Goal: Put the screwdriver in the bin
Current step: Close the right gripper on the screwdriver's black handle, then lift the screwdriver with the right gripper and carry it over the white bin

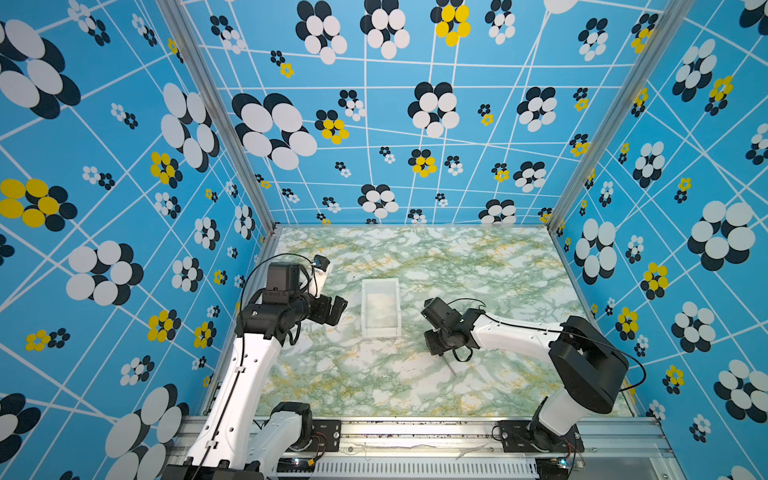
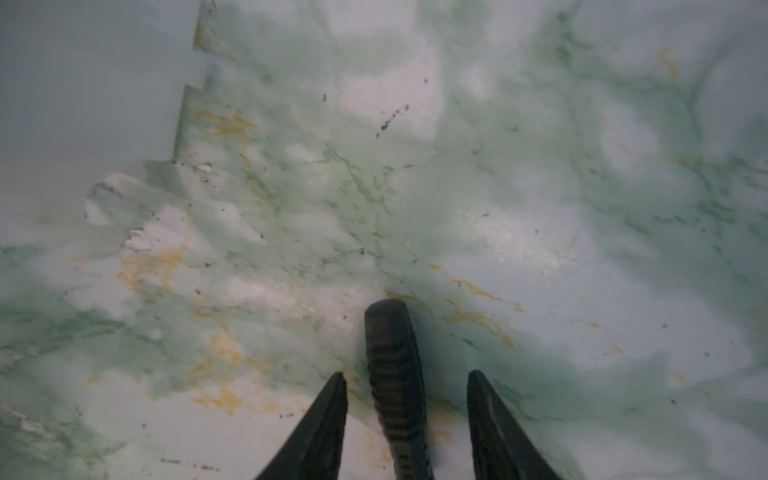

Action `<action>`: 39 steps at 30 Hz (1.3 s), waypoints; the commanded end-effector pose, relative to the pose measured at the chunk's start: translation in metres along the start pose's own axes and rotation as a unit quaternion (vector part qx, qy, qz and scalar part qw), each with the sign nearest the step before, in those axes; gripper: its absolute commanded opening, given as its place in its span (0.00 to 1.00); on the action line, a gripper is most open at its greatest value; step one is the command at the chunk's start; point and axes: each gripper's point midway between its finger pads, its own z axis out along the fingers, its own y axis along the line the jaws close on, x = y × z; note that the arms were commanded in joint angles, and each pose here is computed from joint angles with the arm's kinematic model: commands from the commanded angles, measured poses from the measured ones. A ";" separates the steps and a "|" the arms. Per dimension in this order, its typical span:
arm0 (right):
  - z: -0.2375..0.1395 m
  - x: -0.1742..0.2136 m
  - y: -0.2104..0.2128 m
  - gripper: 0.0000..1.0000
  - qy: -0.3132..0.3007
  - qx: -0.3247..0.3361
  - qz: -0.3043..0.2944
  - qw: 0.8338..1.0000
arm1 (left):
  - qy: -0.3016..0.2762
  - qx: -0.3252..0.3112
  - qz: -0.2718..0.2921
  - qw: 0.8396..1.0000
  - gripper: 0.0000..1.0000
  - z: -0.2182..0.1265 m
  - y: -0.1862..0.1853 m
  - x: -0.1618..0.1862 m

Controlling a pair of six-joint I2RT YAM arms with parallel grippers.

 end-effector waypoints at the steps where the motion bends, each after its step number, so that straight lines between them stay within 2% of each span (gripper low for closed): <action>1: 0.001 0.003 -0.008 0.44 0.009 0.031 -0.007 0.999 | 0.000 0.016 -0.004 1.000 0.99 -0.002 -0.007 0.000; 13: 0.004 0.004 -0.014 0.33 0.008 0.052 -0.009 0.999 | 0.000 0.014 -0.005 1.000 0.99 -0.001 -0.008 0.002; 21: 0.008 0.007 -0.014 0.17 0.010 0.050 -0.004 0.999 | 0.000 0.011 -0.004 1.000 0.99 0.000 -0.007 0.001; 25: 0.003 0.003 -0.013 0.14 0.002 0.046 -0.001 0.999 | 0.000 0.009 -0.004 1.000 0.99 0.000 -0.006 0.001; 31: -0.017 -0.010 -0.009 0.12 -0.019 0.037 -0.005 0.999 | -0.001 -0.019 -0.005 1.000 0.99 0.002 0.004 -0.001; 39: -0.067 -0.048 0.003 0.14 -0.056 0.019 -0.031 0.998 | -0.003 -0.046 -0.007 0.999 0.99 -0.002 0.012 -0.003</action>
